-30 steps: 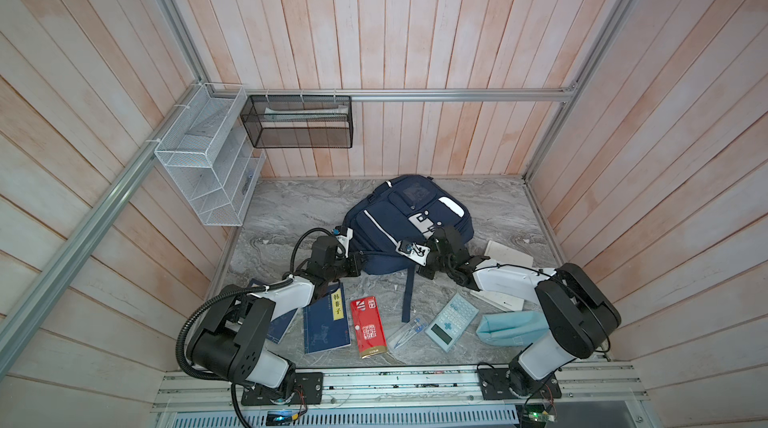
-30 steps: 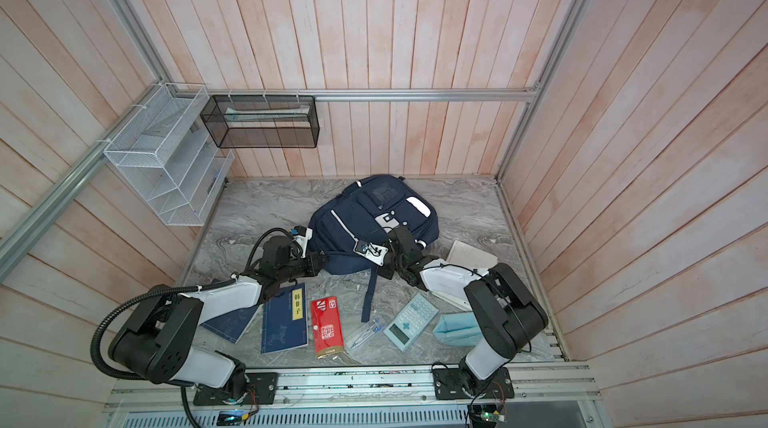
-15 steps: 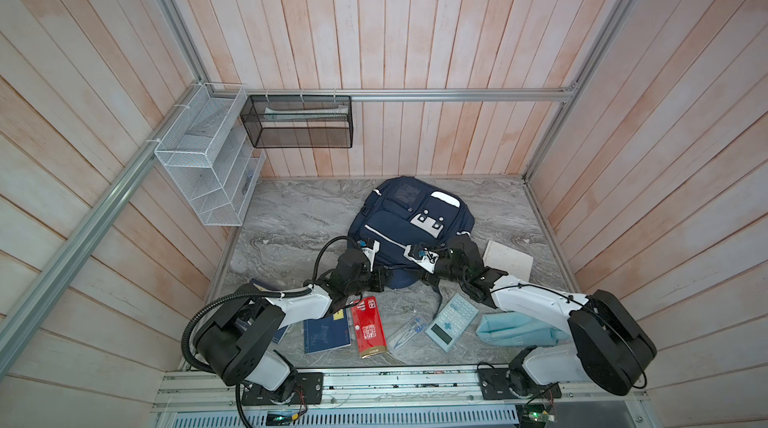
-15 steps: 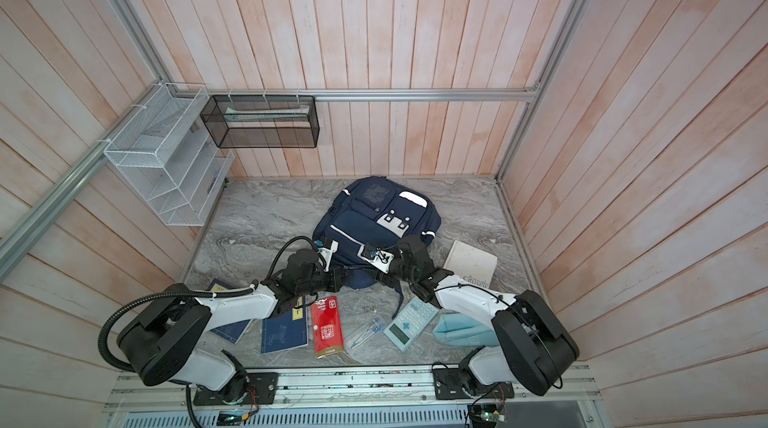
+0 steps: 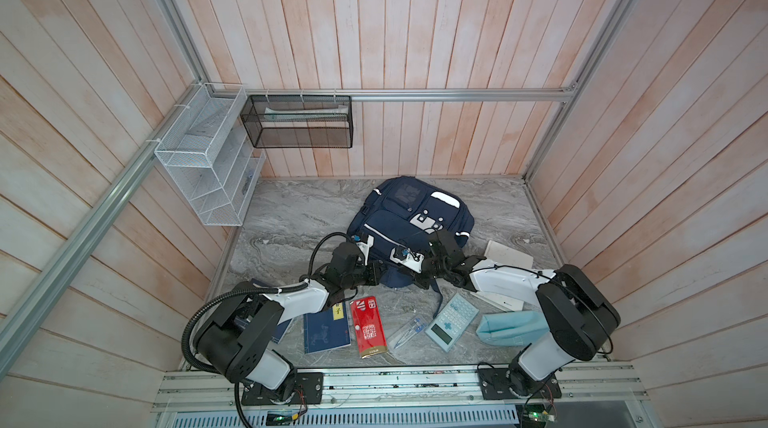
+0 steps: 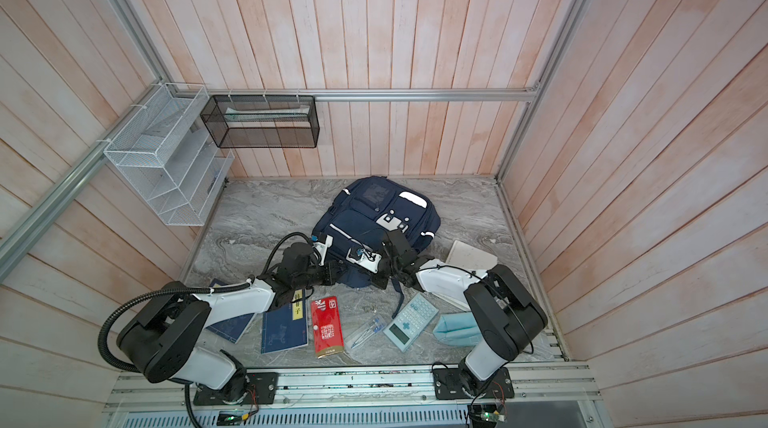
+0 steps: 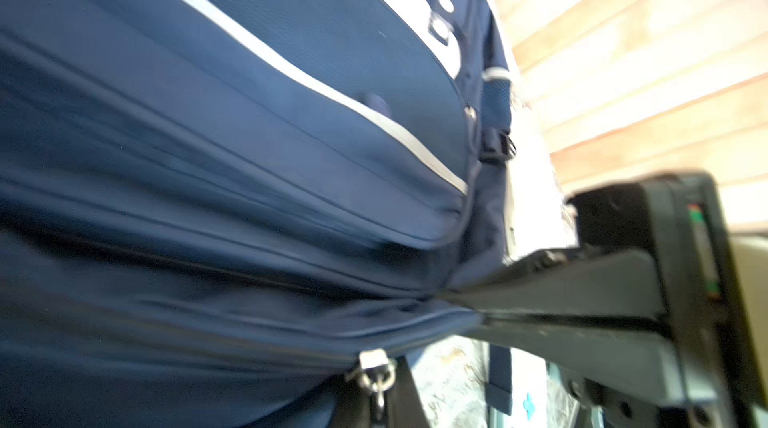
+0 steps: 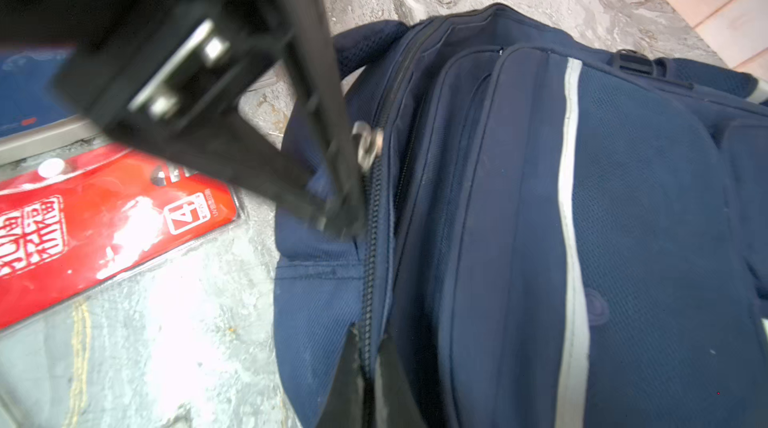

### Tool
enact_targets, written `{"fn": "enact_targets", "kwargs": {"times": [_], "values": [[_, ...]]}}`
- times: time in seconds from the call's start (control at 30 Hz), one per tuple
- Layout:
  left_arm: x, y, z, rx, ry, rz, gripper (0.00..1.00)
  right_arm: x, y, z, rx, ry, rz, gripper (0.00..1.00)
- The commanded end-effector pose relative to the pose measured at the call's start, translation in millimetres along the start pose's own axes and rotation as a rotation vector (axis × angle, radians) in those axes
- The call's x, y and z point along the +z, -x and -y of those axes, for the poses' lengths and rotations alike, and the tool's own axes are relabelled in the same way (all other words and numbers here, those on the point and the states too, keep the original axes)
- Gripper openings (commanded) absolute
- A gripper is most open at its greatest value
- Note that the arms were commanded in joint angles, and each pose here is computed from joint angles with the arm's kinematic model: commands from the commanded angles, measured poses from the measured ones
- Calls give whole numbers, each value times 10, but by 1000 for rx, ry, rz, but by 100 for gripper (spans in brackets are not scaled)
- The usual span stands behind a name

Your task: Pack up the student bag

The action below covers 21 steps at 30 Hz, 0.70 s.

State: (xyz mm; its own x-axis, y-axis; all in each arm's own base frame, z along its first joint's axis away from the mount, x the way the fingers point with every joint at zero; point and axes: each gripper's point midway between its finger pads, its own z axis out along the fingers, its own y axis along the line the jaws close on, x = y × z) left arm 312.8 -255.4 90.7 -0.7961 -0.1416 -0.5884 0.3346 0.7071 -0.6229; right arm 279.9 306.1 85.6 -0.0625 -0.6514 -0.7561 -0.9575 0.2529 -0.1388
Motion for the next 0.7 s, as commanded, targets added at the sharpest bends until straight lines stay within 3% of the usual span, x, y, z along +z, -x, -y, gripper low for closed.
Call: {"fn": "enact_targets", "kwargs": {"times": [0.0, 0.2, 0.3, 0.43, 0.47, 0.53, 0.6, 0.67], "values": [[-247, 489, -307, 10, 94, 152, 0, -142, -322, 67, 26, -72, -183, 0], [-574, 810, -787, -43, 173, 251, 0, -317, -560, 262, 20, -223, -286, 0], [-620, 752, -691, -25, 138, 236, 0, -432, -663, 425, 56, -309, -290, 0], [-558, 359, -358, -31, 57, 168, 0, -548, -733, 644, 83, -408, -304, 0], [-530, 256, -261, -31, 39, 150, 0, -555, -716, 666, 86, -416, -298, 7], [-447, 35, -13, -37, -15, 122, 0, -571, -580, 666, 140, -400, -249, 38], [-355, -114, 178, -38, -56, 89, 0, -596, -321, 564, 169, -335, -145, 56], [-272, -163, 265, -28, -62, 74, 0, -621, -67, 380, 155, -265, -39, 61]]}}
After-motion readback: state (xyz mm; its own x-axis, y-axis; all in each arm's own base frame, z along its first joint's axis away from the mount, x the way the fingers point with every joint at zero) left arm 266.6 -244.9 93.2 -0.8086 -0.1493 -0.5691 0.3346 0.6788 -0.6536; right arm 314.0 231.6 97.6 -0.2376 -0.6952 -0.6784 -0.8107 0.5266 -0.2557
